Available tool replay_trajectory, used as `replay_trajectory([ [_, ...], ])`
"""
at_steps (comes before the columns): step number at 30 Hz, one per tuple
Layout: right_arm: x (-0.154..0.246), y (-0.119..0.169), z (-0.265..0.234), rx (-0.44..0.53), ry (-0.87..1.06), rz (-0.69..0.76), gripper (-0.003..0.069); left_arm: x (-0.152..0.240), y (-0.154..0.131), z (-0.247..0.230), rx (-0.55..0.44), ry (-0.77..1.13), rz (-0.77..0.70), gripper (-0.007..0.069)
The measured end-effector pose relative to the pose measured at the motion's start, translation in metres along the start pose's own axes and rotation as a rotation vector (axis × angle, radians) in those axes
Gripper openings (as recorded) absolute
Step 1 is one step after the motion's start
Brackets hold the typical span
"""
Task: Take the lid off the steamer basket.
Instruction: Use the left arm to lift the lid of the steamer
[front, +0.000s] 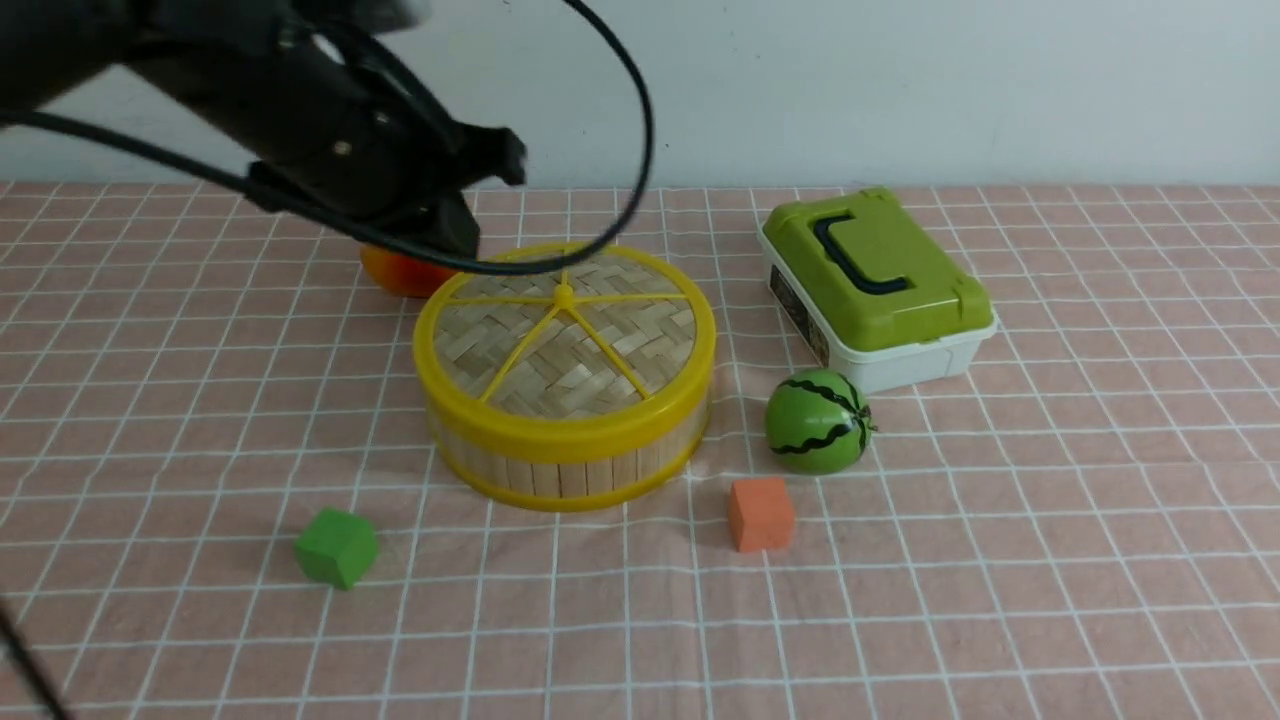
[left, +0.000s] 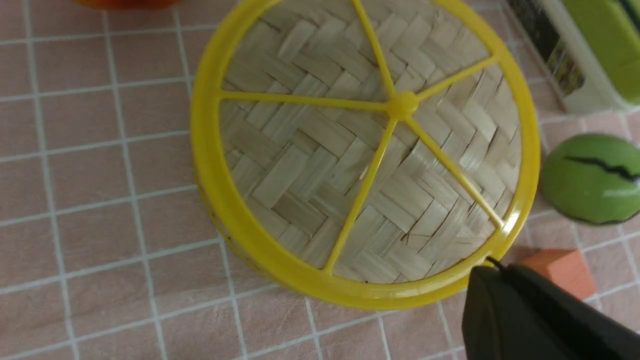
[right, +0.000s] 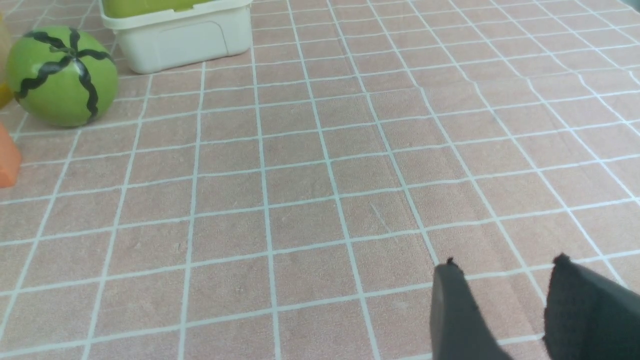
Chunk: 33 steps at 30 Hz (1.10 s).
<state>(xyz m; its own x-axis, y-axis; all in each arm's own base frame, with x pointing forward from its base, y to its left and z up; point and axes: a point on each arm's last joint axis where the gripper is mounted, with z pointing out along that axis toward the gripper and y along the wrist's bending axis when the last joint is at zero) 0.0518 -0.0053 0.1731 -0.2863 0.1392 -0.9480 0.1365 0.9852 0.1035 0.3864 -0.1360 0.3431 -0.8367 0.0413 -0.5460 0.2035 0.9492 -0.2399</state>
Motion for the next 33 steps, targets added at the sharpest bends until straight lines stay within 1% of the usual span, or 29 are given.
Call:
replay_trajectory([
  [2,0.0,0.0,0.0,0.0,0.0,0.0,0.0241,-0.013,-0.01,0.022,-0.036,0.071,0.056,0.0022],
  [3,0.0,0.0,0.0,0.0,0.0,0.0,0.0241,-0.019,-0.015,0.033,-0.054,0.094,0.08,0.005],
  [4,0.0,0.0,0.0,0.0,0.0,0.0,0.0241,-0.022,-0.017,0.037,-0.057,0.102,0.085,0.0056],
  [5,0.0,0.0,0.0,0.0,0.0,0.0,0.0241,-0.033,-0.022,0.053,-0.088,0.102,0.113,0.0115],
  [7,0.0,0.0,0.0,0.0,0.0,0.0,0.0241,-0.044,-0.029,0.071,-0.117,0.065,0.13,0.0193],
  [8,0.0,0.0,0.0,0.0,0.0,0.0,0.0241,-0.046,-0.031,0.075,-0.124,0.056,0.132,0.0221],
  [10,0.0,0.0,0.0,0.0,0.0,0.0,0.0241,-0.054,-0.037,0.098,-0.159,0.011,0.145,0.0326],
  [14,0.0,0.0,0.0,0.0,0.0,0.0,0.0241,-0.054,-0.04,0.112,-0.179,0.0,0.157,0.0398],
  [18,0.0,0.0,0.0,0.0,0.0,0.0,0.0241,-0.053,-0.042,0.114,-0.178,-0.002,0.158,0.0407],
  [26,0.0,0.0,0.0,0.0,0.0,0.0,0.0241,-0.046,-0.038,0.124,-0.204,0.041,0.138,0.0372],
  [33,0.0,0.0,0.0,0.0,0.0,0.0,0.0241,-0.04,-0.035,0.125,-0.218,0.077,0.14,0.0367],
])
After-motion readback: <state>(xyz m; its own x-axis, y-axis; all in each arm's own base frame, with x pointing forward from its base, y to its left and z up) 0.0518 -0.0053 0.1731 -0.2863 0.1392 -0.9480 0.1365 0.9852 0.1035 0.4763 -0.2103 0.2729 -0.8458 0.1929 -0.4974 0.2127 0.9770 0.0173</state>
